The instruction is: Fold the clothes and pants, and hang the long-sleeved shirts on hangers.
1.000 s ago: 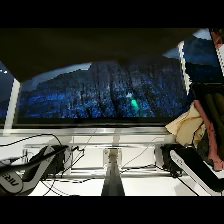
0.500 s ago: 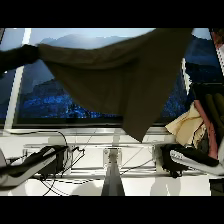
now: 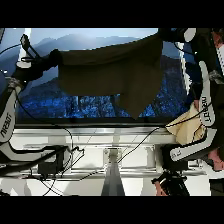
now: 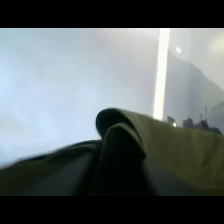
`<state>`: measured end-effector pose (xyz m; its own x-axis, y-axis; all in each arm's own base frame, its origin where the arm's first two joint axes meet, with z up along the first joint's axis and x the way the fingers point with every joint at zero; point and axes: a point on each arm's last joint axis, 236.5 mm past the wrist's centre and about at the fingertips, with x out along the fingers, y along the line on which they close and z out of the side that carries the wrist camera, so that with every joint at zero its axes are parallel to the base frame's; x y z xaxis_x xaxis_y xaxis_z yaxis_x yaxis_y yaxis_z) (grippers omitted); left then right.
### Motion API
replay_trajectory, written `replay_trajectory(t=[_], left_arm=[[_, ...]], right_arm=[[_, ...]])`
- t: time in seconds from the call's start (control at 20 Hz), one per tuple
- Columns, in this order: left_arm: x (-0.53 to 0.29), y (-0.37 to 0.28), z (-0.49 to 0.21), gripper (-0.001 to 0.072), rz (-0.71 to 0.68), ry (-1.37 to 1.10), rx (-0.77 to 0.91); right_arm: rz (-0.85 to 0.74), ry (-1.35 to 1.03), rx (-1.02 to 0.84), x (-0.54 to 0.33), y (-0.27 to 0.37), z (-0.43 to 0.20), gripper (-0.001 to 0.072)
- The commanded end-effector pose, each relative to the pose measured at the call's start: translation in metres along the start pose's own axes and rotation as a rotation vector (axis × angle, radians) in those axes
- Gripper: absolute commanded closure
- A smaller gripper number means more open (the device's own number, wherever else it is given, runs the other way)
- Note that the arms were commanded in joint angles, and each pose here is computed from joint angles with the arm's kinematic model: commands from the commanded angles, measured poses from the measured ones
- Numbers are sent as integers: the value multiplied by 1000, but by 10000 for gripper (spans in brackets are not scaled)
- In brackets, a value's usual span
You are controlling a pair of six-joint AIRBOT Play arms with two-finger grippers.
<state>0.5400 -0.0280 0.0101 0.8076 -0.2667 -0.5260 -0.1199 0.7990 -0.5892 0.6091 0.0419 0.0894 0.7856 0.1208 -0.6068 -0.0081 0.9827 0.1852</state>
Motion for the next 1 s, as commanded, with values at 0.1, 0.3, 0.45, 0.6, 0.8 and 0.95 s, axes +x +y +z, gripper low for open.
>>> replay_trajectory(t=[0.1,0.3,0.45,0.6,0.8,0.95], left_arm=[[-5,24,14,-11,39,-27,48],[-50,57,-22,-1,-3,247,153],[-74,96,-61,0,22,449,178],[-66,114,-82,0,27,518,209],[-44,111,-106,0,-32,562,288],[-34,92,-108,1,-108,538,348]], right_arm=[[-63,62,15,4,-28,-16,95],[-140,350,7,-22,-90,-75,324],[-70,558,-55,-44,-100,-121,324],[87,693,-59,-57,-77,-158,324],[134,748,-24,-57,-68,-184,324],[133,751,-23,-57,-68,-185,324]])
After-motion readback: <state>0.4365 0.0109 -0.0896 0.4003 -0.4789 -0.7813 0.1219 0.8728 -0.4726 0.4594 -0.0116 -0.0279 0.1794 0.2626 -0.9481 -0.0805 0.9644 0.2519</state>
